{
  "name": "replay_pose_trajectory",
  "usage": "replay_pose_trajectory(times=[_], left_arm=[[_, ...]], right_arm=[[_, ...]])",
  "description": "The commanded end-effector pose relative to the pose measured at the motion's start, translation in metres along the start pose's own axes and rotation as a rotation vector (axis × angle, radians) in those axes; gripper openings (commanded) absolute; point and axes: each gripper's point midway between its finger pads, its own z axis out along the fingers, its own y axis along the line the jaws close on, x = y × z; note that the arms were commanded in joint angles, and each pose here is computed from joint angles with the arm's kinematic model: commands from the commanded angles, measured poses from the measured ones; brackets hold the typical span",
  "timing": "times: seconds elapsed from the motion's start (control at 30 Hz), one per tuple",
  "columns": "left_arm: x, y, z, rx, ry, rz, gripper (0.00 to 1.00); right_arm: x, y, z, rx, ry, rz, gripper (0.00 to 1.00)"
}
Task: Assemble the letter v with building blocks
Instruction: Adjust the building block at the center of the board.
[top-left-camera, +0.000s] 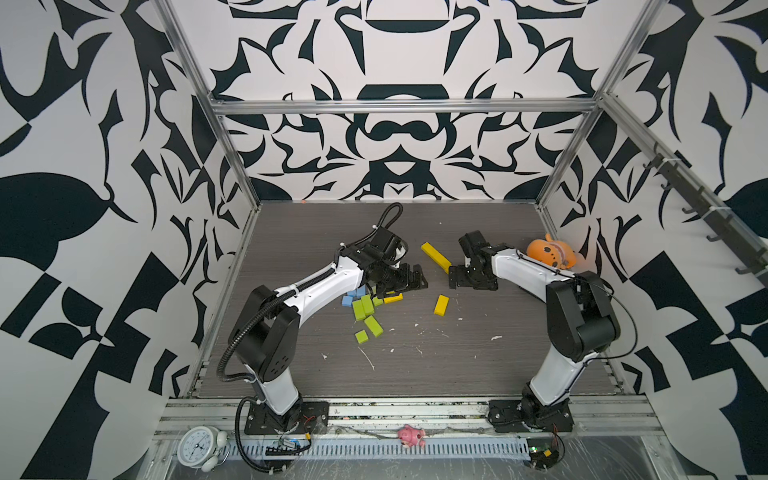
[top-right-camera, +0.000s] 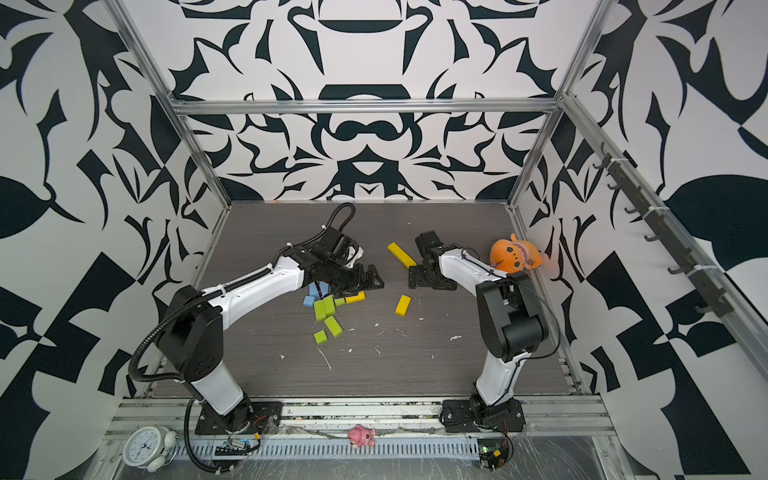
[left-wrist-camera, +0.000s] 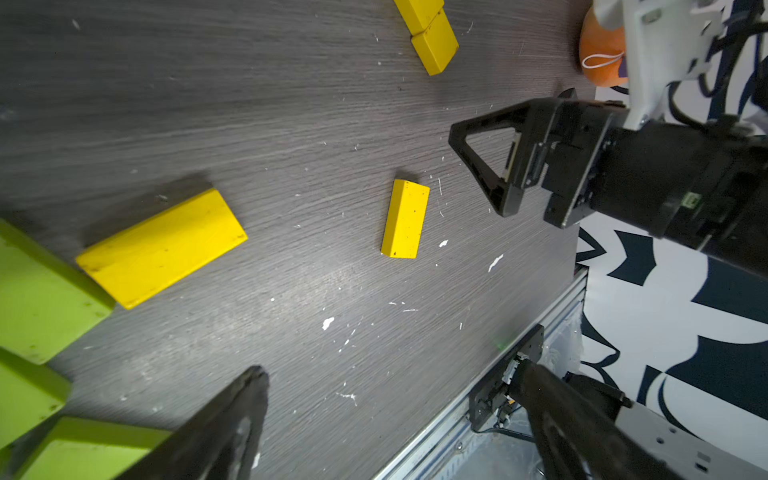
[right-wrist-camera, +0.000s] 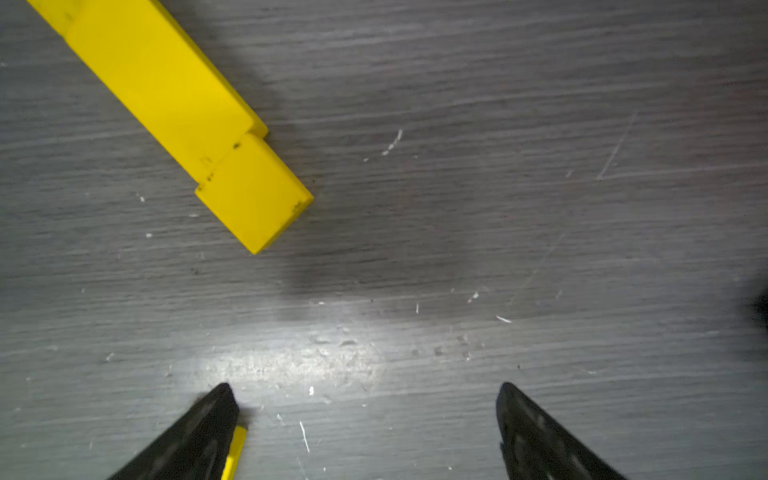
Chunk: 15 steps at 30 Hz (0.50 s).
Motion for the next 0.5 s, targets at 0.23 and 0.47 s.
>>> replay_pose_trajectory(times=[0.23, 0.47], left_arm=[[-0.004, -0.013, -0.002, 0.054, 0.001, -0.008, 1.00], [-0.002, -0.010, -0.003, 0.040, 0.002, -0.006, 0.99]], right_arm=[[-0.022, 0.000, 0.015, 0.136, -0.015, -0.058, 0.99], [-0.027, 0.000, 0.025, 0.182, -0.002, -0.087, 0.99]])
